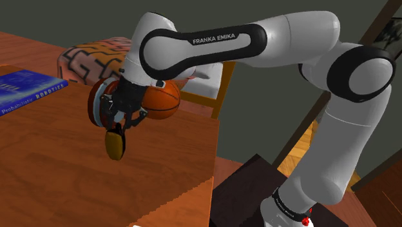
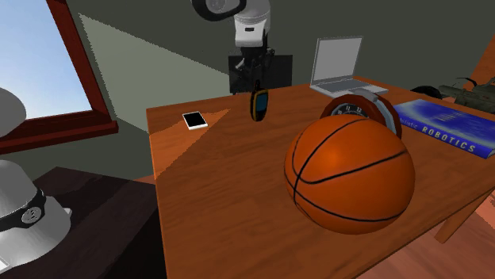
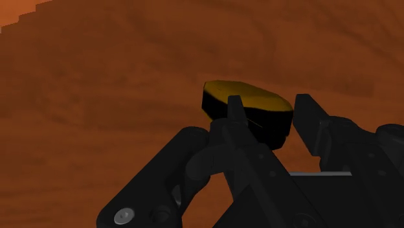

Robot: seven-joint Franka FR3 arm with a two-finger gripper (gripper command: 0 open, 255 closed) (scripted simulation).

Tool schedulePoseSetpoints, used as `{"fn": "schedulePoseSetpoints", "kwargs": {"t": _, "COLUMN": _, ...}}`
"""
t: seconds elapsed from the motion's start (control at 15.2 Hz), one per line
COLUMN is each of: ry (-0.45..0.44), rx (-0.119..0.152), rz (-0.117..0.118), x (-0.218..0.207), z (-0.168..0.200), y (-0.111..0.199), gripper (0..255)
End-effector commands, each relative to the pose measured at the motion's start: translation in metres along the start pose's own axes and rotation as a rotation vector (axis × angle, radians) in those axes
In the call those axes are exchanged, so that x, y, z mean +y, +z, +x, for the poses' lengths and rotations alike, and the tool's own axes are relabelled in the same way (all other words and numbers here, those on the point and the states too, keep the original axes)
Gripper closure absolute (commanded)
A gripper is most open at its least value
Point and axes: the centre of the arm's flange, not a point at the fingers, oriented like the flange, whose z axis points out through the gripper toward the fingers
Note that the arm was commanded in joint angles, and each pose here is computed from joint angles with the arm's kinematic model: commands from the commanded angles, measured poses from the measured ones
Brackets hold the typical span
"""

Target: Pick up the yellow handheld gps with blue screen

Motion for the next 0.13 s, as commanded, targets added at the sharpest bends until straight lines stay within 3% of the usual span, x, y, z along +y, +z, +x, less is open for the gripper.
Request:
{"fn": "schedulePoseSetpoints", "kwargs": {"t": 0.0, "ry": 0.0, "rx": 0.0, "rz": 0.0, "x": -0.0027, "z": -0.0021, "y": -0.0055, "gripper": 255}}
{"fn": "schedulePoseSetpoints", "kwargs": {"t": 0.07, "ry": 0.0, "rx": 0.0, "rz": 0.0, "x": -0.0027, "z": -0.002, "y": -0.0055, "gripper": 255}}
